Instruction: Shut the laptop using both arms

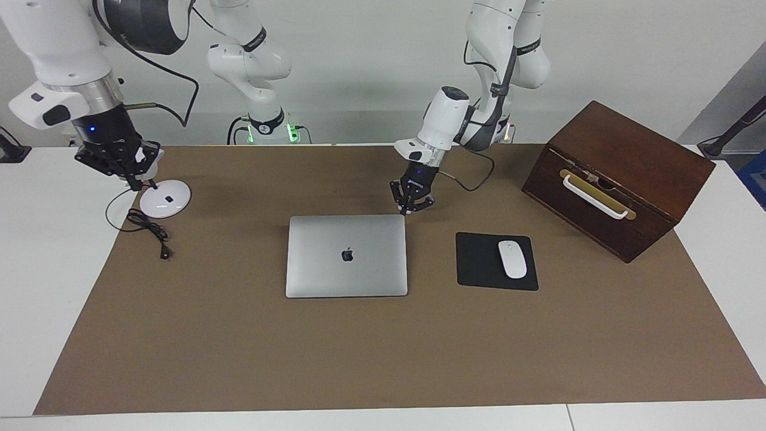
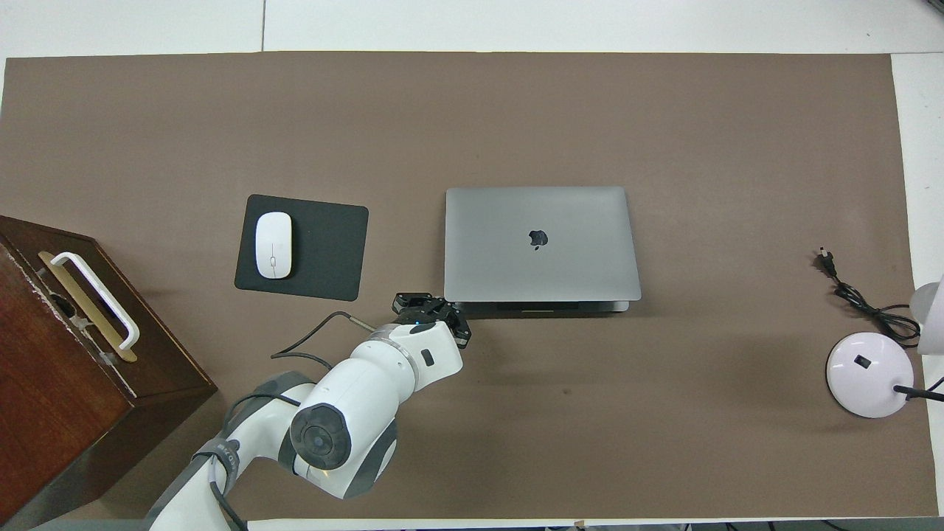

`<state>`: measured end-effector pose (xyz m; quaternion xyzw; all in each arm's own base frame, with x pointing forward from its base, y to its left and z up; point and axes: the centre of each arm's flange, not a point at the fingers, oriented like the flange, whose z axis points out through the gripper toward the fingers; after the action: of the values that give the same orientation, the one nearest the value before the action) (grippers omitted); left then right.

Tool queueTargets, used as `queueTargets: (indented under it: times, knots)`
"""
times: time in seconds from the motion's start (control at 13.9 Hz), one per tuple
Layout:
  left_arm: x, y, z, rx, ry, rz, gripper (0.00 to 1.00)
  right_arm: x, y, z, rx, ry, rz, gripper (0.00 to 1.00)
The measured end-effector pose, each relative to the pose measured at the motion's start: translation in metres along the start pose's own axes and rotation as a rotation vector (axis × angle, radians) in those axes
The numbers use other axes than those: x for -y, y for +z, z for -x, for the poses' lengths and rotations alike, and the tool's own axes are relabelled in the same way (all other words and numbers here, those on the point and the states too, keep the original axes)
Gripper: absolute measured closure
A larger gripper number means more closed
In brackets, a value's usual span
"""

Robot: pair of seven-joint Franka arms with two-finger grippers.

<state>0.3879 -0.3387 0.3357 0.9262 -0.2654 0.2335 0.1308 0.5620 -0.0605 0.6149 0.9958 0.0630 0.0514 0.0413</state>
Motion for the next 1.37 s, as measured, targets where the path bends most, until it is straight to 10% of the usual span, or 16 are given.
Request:
queueTargets:
  times: [0.22, 0.79, 1.37]
  knots:
    - [-0.002, -0.02, -0.001, 0.088, -0.006, 0.013, 0.99, 0.01, 0.011, 0.017, 0.027, 0.052, -0.021, 0.93]
    - [0.049, -0.133, -0.029, 0.316, -0.127, 0.021, 0.99, 0.037, 0.008, 0.016, 0.021, 0.035, -0.056, 0.01]
    - [0.124, -0.212, -0.067, 0.358, -0.222, -0.069, 0.99, 0.055, -0.011, 0.015, -0.001, 0.034, -0.053, 0.0]
